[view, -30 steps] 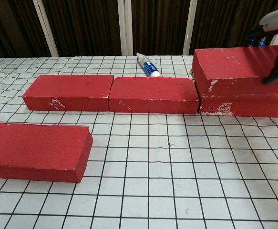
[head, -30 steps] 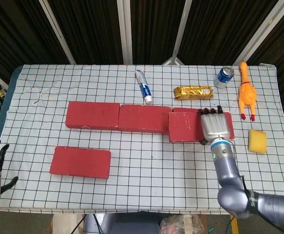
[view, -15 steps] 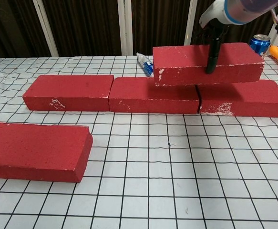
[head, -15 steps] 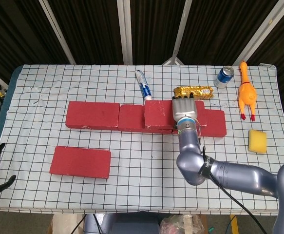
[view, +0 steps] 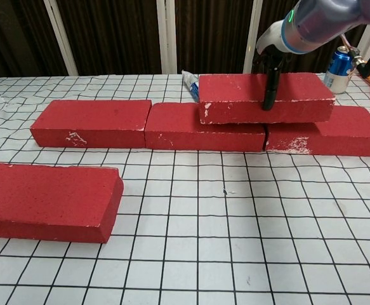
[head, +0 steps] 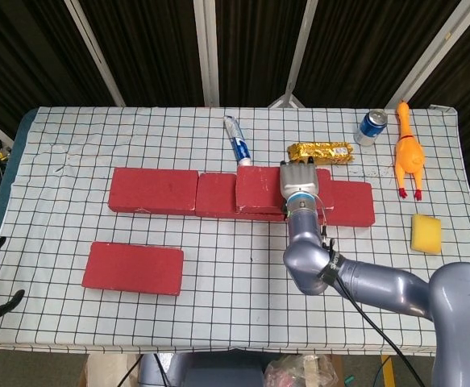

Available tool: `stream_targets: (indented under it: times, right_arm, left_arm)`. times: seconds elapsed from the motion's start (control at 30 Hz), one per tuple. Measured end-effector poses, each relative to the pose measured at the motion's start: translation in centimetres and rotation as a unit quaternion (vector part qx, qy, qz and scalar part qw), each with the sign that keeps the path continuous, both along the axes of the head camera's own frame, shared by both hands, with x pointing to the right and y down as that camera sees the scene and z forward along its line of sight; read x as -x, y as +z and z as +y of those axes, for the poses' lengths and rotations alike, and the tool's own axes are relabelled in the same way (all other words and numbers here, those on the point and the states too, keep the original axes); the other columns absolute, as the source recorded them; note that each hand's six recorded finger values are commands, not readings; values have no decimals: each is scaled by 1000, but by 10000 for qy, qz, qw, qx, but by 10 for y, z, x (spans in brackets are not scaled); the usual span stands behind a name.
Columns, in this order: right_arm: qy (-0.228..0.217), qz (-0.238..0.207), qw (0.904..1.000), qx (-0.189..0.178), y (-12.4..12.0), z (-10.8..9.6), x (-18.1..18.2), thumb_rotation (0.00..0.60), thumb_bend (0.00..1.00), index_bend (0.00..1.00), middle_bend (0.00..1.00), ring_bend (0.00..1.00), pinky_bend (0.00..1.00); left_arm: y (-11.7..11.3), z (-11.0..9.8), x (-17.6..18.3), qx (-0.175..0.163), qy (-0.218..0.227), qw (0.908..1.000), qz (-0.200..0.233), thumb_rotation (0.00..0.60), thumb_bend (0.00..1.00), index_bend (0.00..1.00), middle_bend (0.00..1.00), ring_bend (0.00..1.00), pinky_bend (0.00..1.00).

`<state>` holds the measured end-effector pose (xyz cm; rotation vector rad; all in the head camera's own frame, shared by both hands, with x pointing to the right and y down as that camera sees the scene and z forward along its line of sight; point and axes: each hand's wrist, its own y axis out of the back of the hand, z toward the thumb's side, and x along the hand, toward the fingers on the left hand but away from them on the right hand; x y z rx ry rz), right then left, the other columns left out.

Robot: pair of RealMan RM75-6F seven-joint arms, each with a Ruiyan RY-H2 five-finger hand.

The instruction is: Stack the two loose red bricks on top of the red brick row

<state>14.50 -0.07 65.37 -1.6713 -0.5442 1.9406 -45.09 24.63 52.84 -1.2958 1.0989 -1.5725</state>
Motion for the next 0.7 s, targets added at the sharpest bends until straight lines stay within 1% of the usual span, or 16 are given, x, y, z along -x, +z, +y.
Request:
stream_targets:
  times: [0.2,0.7]
  right_arm:
    - [6,-4,10000,9,9,1,0,600,189,256,248,165,0]
    - [33,43,10000,40,15,3,-2,600,190,259,248,165,0]
  left_arm:
    - [1,0,0,24,-6,10000,-10,600,0,139,12,18,113]
    - [1,1,1,40,-6,10000,-35,600,0,138,12,18,113]
